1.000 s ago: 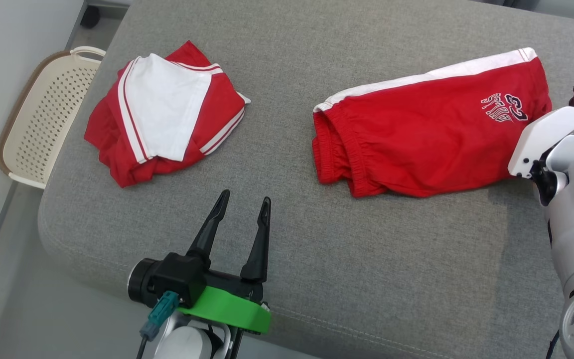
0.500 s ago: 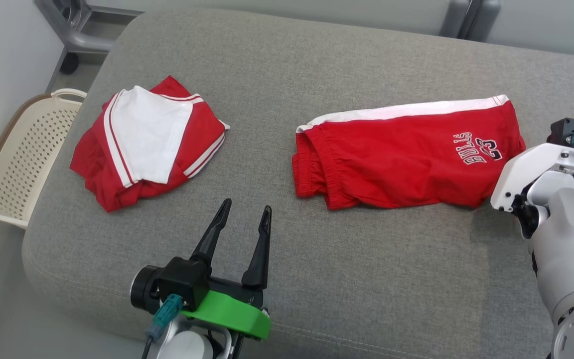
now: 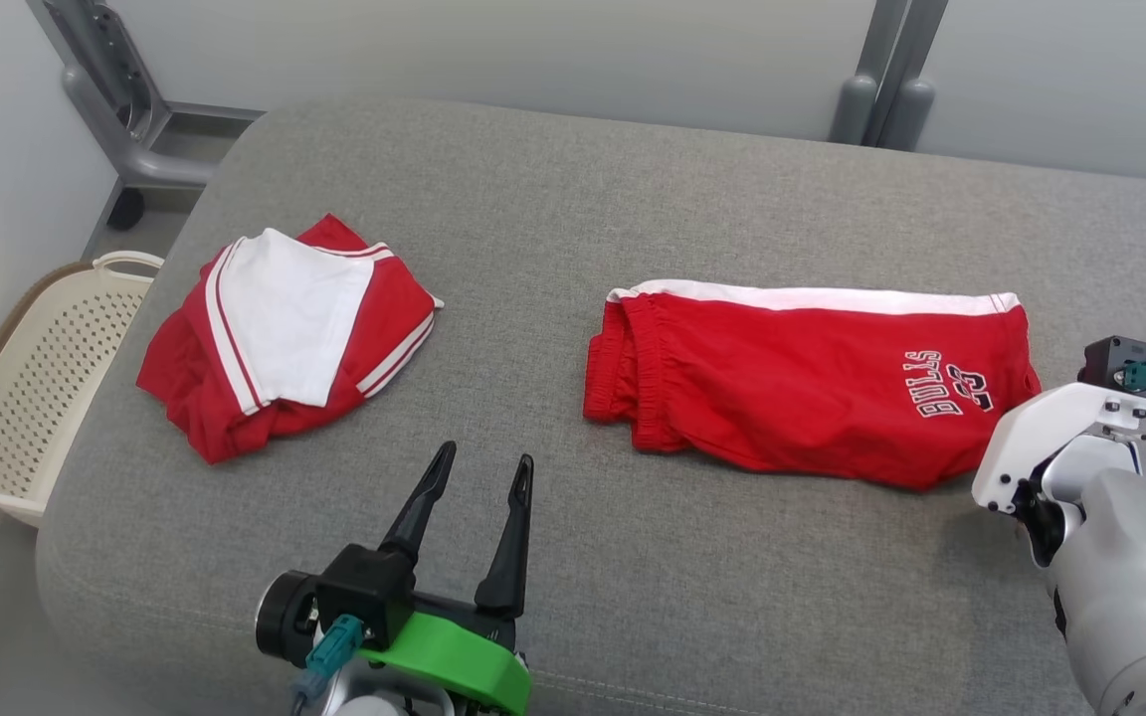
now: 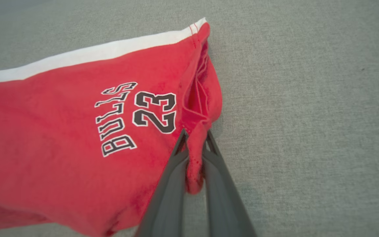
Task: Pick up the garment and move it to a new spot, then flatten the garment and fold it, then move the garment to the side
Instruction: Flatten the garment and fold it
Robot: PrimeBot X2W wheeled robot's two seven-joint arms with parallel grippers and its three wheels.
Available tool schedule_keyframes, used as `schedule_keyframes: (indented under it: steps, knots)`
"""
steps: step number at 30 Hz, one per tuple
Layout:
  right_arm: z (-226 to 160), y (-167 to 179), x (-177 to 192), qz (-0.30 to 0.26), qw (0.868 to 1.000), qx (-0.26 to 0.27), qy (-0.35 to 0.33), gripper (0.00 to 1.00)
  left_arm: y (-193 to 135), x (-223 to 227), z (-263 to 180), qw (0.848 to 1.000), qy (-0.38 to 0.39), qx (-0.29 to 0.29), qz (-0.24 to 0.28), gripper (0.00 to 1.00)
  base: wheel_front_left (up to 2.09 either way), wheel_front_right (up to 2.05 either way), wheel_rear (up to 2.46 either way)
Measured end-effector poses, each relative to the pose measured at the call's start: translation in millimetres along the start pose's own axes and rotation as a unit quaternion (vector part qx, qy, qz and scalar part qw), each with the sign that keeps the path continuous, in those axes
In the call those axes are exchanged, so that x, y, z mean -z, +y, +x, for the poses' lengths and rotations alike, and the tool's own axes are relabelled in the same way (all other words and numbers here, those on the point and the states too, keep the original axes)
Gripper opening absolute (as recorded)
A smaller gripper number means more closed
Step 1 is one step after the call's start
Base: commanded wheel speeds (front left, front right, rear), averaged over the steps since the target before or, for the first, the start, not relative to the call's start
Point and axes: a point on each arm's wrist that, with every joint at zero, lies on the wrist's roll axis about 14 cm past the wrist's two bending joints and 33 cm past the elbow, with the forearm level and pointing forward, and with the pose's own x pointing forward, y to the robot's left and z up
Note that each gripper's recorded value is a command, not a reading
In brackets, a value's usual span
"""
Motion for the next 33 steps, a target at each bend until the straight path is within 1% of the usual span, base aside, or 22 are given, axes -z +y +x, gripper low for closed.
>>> schedule_keyframes:
  steps: [1, 2, 5, 8, 11, 13, 15, 18, 21, 23, 25, 26, 30, 33]
  knots:
    - [-3, -2, 2, 0.0, 1.0, 0.002, 0.001, 0.01, -1, -1, -1, 1.0, -0.001, 0.001, 0.0, 1.0, 0.0, 0.0, 0.0]
    - [-5, -3, 4, 0.001, 1.0, 0.002, 0.002, 1.0, -2, -1, -2, 1.0, 0.0, 0.003, 0.0, 1.0, 0.0, 0.0, 0.0]
    - [-11, -3, 12, -0.002, 1.0, 0.002, 0.009, 1.0, -6, -4, -2, 1.0, -0.003, 0.01, 0.001, 1.0, 0.0, 0.0, 0.0]
    - [-17, -11, 16, -0.009, 1.0, 0.01, 0.001, 1.0, -9, -5, -4, 1.0, -0.004, 0.014, 0.003, 1.0, 0.0, 0.0, 0.0]
    - [-26, -17, 13, -0.014, 0.999, 0.016, -0.03, 1.0, -9, -3, -9, 1.0, 0.001, 0.009, 0.004, 1.0, 0.0, 0.0, 0.0]
    - [-32, -13, 2, -0.013, 0.997, 0.013, -0.072, 1.0, -4, 2, -14, 1.0, 0.012, -0.006, 0.006, 1.0, 0.0, 0.0, 0.0]
    - [-38, -4, -14, -0.002, 0.992, 0.005, -0.124, 1.0, 3, 5, -17, 0.999, 0.02, -0.02, 0.014, 1.0, 0.0, 0.0, 0.0]
    - [-47, 3, -21, -0.012, 0.987, -0.005, -0.157, 1.0, 13, 6, -18, 0.998, 0.026, -0.044, 0.02, 1.0, 0.0, 0.0, 0.0]
    - [-58, 9, -28, -0.038, 0.981, -0.018, -0.187, 1.0, 22, 5, -20, 0.997, 0.026, -0.064, 0.017, 1.0, 0.0, 0.0, 0.0]
    - [-68, 14, -38, -0.05, 0.975, -0.027, -0.217, 1.0, 28, 6, -21, 0.997, 0.027, -0.071, 0.024, 1.0, 0.0, 0.0, 0.0]
    - [-82, 17, -52, -0.059, 0.964, -0.035, -0.256, 1.0, 34, 5, -22, 0.996, 0.024, -0.074, 0.036, 1.0, 0.0, 0.0, 0.0]
    - [-82, 17, -52, -0.059, 0.964, -0.035, -0.256, 1.0, 34, 5, -22, 0.996, 0.024, -0.074, 0.036, 1.0, 0.0, 0.0, 0.0]
    - [-110, 26, -51, -0.057, 0.951, -0.058, -0.299, 1.0, 41, 6, -23, 0.996, 0.023, -0.076, 0.049, 1.0, 0.0, 0.0, 0.0]
    - [-128, 27, -49, -0.052, 0.943, -0.065, -0.321, 1.0, 47, 7, -24, 0.995, 0.023, -0.08, 0.054, 1.0, 0.0, 0.0, 0.0]
